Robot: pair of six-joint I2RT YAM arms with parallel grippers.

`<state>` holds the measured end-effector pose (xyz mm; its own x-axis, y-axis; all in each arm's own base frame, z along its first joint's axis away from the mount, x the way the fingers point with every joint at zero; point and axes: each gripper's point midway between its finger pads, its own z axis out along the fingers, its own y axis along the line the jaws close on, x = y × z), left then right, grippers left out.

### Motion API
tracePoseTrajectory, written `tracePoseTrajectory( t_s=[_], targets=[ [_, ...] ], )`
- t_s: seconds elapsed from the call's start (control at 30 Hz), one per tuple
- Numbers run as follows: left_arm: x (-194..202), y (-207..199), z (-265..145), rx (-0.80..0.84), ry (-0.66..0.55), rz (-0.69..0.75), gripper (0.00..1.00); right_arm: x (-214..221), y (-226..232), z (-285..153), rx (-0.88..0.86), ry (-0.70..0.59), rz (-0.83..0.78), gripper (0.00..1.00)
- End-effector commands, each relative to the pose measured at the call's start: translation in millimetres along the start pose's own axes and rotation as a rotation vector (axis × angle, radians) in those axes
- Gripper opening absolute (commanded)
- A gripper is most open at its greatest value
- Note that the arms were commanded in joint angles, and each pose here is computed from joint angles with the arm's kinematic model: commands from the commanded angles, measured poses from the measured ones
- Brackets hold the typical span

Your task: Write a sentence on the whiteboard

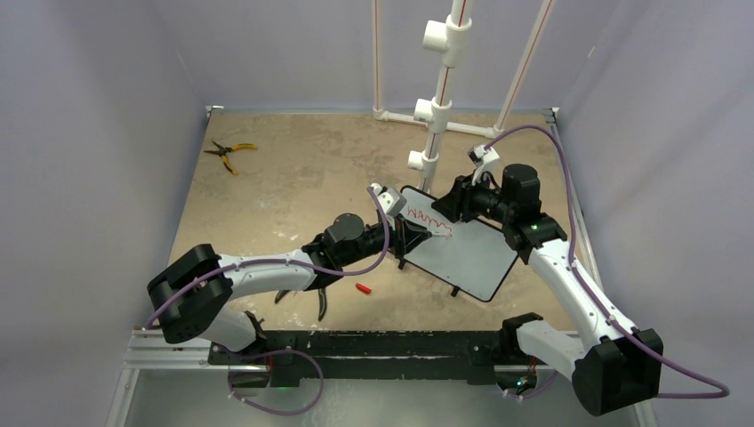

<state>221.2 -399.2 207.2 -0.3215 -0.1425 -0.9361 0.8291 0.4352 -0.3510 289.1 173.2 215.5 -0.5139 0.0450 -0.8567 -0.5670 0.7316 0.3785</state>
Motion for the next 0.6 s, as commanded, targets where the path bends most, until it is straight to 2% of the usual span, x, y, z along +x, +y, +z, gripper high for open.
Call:
tracePoseTrajectory(
  t_s=[0.0, 0.57],
  targets=[
    [-32.9, -11.3, 8.2, 0.03, -0.096, 0.012, 0.0, -10.1, 6.7, -2.4, -0.019, -0.028, -0.022, 0.45],
    [-42.4, -8.9, 2.8, 0.005, -0.122, 0.027, 0.0, -10.2, 6.9, -2.5, -0.019, -0.027, -0.022, 0.45]
  ],
)
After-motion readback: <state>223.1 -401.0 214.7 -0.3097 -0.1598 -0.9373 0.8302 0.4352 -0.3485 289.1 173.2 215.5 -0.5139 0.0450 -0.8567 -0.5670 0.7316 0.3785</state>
